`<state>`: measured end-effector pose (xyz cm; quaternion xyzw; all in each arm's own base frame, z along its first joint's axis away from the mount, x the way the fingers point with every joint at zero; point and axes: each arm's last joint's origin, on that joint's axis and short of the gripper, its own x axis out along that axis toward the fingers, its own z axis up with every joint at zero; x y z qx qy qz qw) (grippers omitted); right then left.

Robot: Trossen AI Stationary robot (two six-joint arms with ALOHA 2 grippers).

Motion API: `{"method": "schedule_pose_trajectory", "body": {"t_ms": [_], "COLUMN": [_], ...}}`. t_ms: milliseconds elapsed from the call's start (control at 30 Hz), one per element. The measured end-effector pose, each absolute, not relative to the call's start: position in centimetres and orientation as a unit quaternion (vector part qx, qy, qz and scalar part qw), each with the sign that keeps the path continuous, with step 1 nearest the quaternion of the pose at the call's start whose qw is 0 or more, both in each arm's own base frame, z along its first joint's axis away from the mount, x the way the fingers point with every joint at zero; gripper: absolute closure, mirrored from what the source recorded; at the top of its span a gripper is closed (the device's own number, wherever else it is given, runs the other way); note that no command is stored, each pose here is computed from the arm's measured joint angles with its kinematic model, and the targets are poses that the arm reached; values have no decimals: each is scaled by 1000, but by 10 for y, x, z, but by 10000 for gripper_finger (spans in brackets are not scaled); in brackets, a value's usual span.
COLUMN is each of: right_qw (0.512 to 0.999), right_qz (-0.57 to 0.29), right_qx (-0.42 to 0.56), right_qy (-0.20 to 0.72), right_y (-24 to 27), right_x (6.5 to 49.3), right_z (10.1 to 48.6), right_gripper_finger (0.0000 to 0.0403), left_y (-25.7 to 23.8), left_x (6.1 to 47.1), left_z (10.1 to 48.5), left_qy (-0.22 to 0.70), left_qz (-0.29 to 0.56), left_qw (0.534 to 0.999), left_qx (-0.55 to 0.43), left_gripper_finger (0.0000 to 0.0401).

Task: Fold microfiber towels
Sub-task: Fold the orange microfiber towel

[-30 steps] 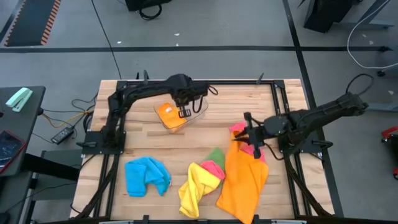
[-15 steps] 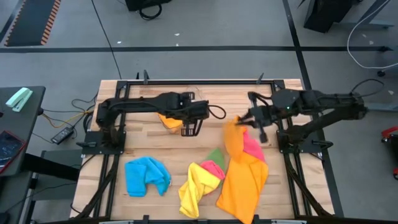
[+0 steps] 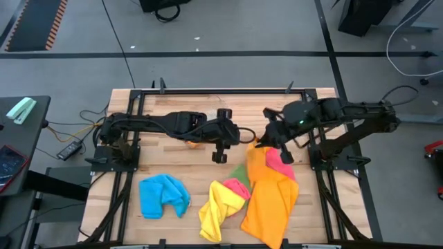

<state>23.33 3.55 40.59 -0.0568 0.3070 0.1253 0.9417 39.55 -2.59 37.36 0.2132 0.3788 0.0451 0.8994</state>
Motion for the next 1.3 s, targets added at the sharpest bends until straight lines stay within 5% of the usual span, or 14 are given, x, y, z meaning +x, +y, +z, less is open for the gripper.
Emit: {"method": "schedule_pose_trajectory", "body": {"t_ms": [500, 833, 1067, 1300], "right_qw": [920, 924, 924, 928], "right_qz": [136, 115, 107, 103], "right_qx": [-83, -79, -81, -80], "right_qy": [358, 357, 357, 348], "right_y": [34, 33, 32, 32], "right_x": [247, 247, 247, 248], "right_z": [389, 389, 390, 391], "right_gripper_finger": [391, 391, 391, 391], "left_y": [-35, -36, -35, -30], "left_x": [409, 414, 415, 415], "left_z": [384, 392, 394, 393], "left_qy": [289, 239, 232, 235], "left_qz": [-35, -36, -33, -28], "left_qw": [932, 944, 945, 944], "left_qx": [213, 226, 228, 229], "left_gripper_finger": [220, 204, 247, 373]}}
